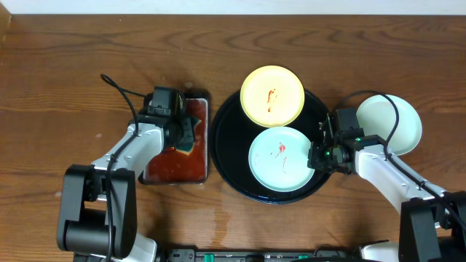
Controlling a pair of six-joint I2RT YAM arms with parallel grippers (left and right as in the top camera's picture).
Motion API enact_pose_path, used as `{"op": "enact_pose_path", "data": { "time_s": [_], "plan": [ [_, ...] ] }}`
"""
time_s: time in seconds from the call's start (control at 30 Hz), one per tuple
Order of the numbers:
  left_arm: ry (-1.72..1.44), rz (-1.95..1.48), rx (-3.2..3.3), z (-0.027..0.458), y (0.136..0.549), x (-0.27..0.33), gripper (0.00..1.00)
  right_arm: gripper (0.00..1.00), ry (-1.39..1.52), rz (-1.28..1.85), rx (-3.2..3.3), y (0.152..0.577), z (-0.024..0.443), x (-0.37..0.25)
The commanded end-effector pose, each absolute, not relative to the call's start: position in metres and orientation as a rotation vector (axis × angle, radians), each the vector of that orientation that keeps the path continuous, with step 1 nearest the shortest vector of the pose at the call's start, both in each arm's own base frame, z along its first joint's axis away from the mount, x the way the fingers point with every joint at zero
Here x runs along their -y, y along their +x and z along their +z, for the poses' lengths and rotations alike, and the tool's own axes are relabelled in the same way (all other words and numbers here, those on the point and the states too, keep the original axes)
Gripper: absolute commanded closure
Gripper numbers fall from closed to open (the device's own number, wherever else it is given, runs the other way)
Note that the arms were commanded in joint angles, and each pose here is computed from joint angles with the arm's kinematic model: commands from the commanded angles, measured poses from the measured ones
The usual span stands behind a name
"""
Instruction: Clean dirty plates on tray and stack at the side
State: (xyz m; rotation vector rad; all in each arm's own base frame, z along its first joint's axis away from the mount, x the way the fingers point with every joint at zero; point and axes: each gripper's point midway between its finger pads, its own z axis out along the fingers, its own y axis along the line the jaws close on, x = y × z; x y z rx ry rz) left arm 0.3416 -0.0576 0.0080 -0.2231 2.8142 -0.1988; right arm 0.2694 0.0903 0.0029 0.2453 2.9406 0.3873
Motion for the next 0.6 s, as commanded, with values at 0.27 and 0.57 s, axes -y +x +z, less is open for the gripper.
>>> {"op": "enact_pose_path", "data": {
  "time_s": [0.27,0.57],
  "plan": [
    [-0.238,-0.179,-2.880,0.006,0.321,0.053,0.93,0.99,0.231,0.361,-2.963,0.265,-0.003,-0.090],
    [-0.075,-0.317,-2.755,0.053,0.327,0.070,0.93,0.99,0.231,0.361,-2.963,0.265,-0.003,-0.090]
  ]
}}
